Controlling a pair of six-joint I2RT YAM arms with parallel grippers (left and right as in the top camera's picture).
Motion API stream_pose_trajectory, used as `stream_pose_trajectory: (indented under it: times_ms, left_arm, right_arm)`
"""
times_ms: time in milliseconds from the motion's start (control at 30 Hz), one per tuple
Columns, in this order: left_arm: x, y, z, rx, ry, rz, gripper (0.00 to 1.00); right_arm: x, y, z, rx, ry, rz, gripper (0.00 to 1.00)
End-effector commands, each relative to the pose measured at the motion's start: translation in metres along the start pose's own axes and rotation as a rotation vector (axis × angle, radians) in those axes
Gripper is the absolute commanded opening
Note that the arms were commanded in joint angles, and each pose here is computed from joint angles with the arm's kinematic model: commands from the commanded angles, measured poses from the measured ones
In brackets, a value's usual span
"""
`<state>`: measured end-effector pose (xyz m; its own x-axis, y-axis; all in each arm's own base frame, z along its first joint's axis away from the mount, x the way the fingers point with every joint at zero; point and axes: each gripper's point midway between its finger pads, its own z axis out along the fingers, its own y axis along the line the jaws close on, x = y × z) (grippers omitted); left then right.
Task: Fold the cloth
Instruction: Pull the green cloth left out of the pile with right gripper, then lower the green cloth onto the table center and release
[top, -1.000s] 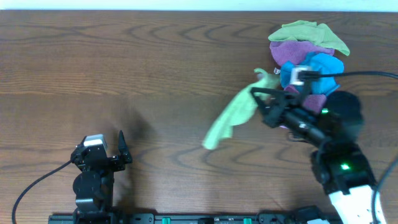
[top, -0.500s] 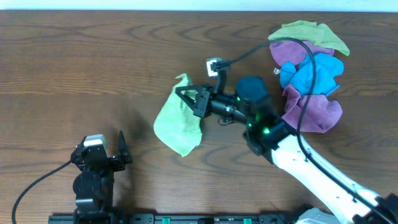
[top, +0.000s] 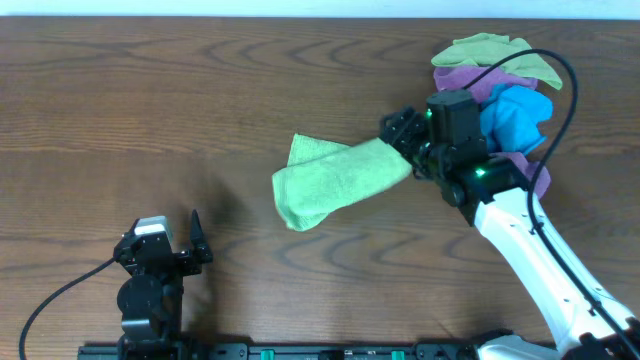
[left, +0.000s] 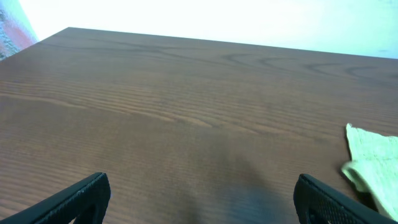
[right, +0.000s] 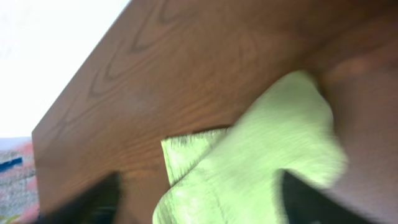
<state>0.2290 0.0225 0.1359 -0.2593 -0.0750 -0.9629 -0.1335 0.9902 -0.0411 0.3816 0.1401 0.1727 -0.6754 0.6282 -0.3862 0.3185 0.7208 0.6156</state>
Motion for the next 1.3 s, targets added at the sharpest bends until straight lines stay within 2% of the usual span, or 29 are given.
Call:
stream_pose_trajectory:
  times_ms: [0, 167, 233, 267, 300, 333, 367, 400, 600, 867, 1267]
  left_arm:
    - [0.012, -0.001, 0.003, 0.005, 0.028, 0.014, 0.95]
    - [0.012, -0.001, 0.003, 0.005, 0.028, 0.014, 0.95]
    - [0.012, -0.001, 0.003, 0.005, 0.029, 0.014, 0.95]
    - [0.012, -0.001, 0.003, 0.005, 0.028, 0.014, 0.96]
    - [0.012, -0.001, 0.003, 0.005, 0.028, 0.014, 0.95]
    - [0.012, -0.001, 0.003, 0.005, 0.028, 0.014, 0.96]
    - [0.012, -0.001, 0.003, 0.005, 0.028, 0.014, 0.95]
    - [0.012, -0.001, 0.003, 0.005, 0.028, 0.014, 0.96]
    - [0.012, -0.001, 0.003, 0.005, 0.028, 0.014, 0.95]
    - [0.012, -0.001, 0.003, 0.005, 0.028, 0.014, 0.96]
    - [0.012, -0.001, 0.003, 0.005, 0.028, 0.014, 0.95]
  right_arm:
    - [-0.004, 0.006, -0.001, -0.018, -0.016, -0.136, 0.99]
    - [0.02, 0.017, 0.005, -0.048, 0.044, -0.353, 0.99]
    - [0.035, 0.022, 0.013, -0.067, 0.081, -0.444, 0.89]
    - [0.046, 0.026, 0.018, -0.081, 0.105, -0.492, 0.76]
    - [0.054, 0.03, 0.024, -0.094, 0.122, -0.53, 0.59]
    - [0.067, 0.035, 0.033, -0.111, 0.142, -0.578, 0.34]
    - [0.076, 0.039, 0.04, -0.124, 0.15, -0.603, 0.16]
    - [0.083, 0.042, 0.047, -0.137, 0.155, -0.619, 0.04]
    - [0.106, 0.063, 0.097, -0.209, 0.103, -0.668, 0.01]
    - [0.123, 0.063, 0.14, -0.253, 0.067, -0.683, 0.02]
    - [0.15, 0.031, 0.178, -0.202, 0.119, -0.69, 0.02]
